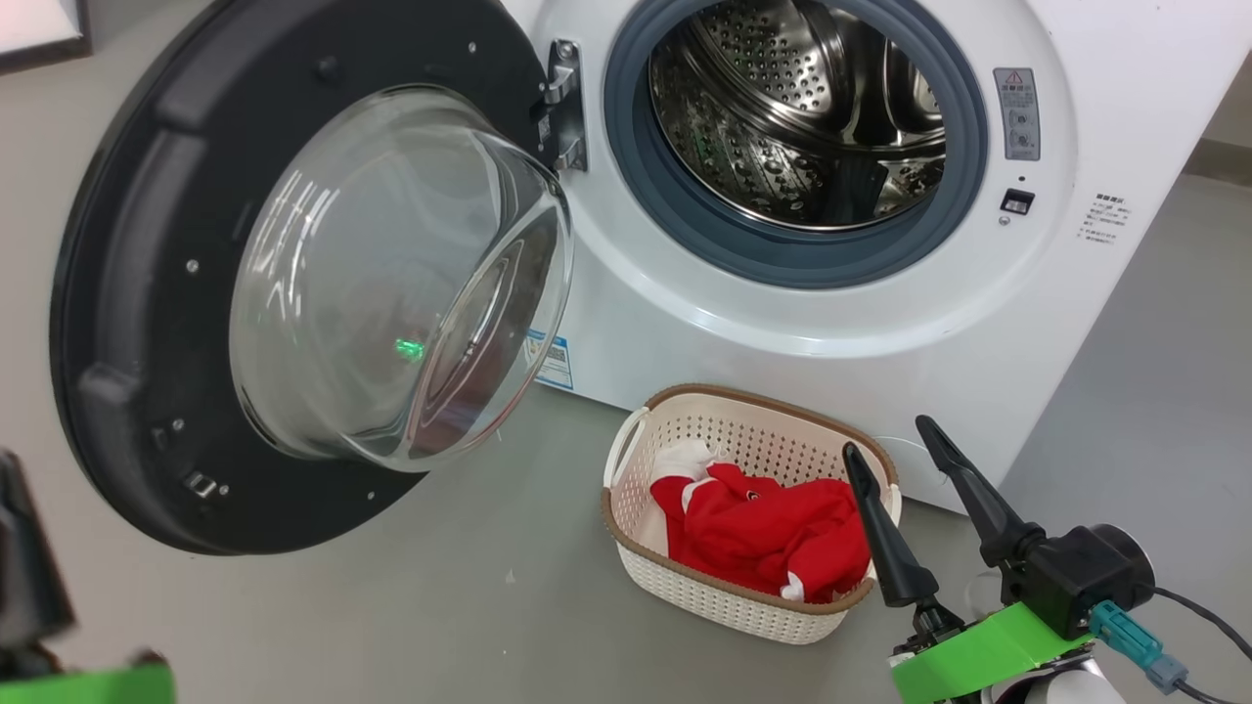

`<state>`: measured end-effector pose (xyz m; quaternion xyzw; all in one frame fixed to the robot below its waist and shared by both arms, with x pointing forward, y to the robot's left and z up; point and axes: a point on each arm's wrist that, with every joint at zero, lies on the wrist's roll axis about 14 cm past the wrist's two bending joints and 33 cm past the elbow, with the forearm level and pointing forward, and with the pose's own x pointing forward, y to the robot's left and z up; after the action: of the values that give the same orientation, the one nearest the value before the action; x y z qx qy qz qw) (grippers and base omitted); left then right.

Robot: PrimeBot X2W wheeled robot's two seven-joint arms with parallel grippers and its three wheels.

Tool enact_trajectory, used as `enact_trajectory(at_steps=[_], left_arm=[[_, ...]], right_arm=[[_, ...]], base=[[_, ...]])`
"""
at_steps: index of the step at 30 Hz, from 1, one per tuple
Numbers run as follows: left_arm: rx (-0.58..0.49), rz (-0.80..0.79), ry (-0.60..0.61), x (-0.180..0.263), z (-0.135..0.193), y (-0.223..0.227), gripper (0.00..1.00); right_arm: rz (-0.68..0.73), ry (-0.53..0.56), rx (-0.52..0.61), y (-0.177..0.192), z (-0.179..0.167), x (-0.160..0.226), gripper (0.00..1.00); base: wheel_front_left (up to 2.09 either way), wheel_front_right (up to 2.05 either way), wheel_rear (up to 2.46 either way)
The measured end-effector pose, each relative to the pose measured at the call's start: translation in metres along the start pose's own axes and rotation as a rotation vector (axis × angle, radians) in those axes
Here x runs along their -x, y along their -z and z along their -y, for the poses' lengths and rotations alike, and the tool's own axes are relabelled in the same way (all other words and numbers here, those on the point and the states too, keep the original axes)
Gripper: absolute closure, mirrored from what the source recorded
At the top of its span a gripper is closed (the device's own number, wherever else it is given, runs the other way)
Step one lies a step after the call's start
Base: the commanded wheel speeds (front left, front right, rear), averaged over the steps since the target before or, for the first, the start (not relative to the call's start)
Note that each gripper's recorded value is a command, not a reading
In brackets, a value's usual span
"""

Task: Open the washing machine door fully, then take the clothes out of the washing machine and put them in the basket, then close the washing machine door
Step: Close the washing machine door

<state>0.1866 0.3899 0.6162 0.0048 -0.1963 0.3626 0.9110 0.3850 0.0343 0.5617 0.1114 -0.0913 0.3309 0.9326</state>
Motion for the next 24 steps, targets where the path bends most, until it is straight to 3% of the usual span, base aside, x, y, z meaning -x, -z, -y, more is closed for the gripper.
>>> enact_trajectory(at_steps=[5,14,24], left_arm=[[0.118,0.094,-0.031,-0.032,-0.007,-0.026,1.00],[0.496,0.096,-0.084,-0.088,-0.027,-0.042,1.00],[0.909,-0.153,-0.102,-0.145,-0.018,-0.026,1.00]], right_arm=[[-0.010,0.007,0.002,0.003,0.003,0.002,0.00],[-0.019,0.020,0.018,0.004,0.006,0.007,0.00],[-0.016,0.026,0.019,0.001,0.006,0.011,0.00]], base=[[0.00,0.00,0.00],[0.00,0.00,0.00],[0.00,0.00,0.00]])
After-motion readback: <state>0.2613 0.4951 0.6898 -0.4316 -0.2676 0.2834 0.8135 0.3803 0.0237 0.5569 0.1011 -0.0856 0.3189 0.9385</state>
